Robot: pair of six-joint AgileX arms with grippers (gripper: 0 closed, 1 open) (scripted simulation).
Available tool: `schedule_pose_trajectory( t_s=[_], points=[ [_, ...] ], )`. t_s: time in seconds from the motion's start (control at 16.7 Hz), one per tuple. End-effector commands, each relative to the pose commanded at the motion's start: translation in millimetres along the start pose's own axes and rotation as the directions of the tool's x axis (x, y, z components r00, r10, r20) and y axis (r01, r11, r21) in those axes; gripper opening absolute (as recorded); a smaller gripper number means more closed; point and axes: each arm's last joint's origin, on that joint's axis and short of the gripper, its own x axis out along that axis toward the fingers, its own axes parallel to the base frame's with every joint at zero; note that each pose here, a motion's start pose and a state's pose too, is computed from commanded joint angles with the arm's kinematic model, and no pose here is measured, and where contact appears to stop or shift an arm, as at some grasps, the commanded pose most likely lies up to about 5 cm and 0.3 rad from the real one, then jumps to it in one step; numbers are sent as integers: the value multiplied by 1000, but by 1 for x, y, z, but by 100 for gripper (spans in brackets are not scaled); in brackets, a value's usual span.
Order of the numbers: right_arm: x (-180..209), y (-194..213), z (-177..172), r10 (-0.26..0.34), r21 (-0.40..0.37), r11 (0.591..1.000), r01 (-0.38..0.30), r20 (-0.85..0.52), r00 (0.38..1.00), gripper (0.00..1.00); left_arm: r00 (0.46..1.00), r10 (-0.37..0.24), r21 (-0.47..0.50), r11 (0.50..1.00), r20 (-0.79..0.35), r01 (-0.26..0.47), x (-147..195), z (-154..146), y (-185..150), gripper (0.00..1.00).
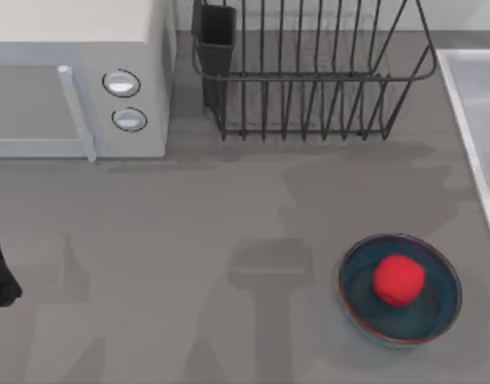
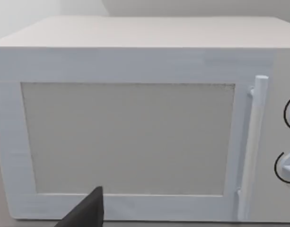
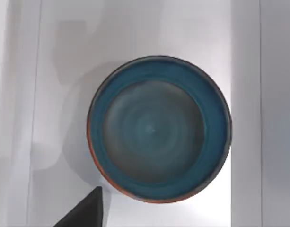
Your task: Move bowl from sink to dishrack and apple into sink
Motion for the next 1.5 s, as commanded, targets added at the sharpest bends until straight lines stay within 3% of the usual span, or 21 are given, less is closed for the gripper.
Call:
schedule_pose_trajectory(
  t_s=[0.24, 0.6, 1.32, 1.5],
  points=[
    [69, -30, 17, 53, 16, 999, -51, -200, 978, 100, 1000, 0, 0, 1000, 0, 0, 0, 0, 0, 100],
    [136, -63, 17, 120, 67, 992, -103, -358, 926, 100, 1000, 0, 0, 1000, 0, 0, 0, 0, 0, 100],
    [153, -75, 16, 141, 88, 989, -116, -387, 911, 100, 1000, 0, 0, 1000, 0, 0, 0, 0, 0, 100],
    [178, -73, 6, 142, 93, 989, -115, -390, 910, 100, 1000, 0, 0, 1000, 0, 0, 0, 0, 0, 100]
  ],
)
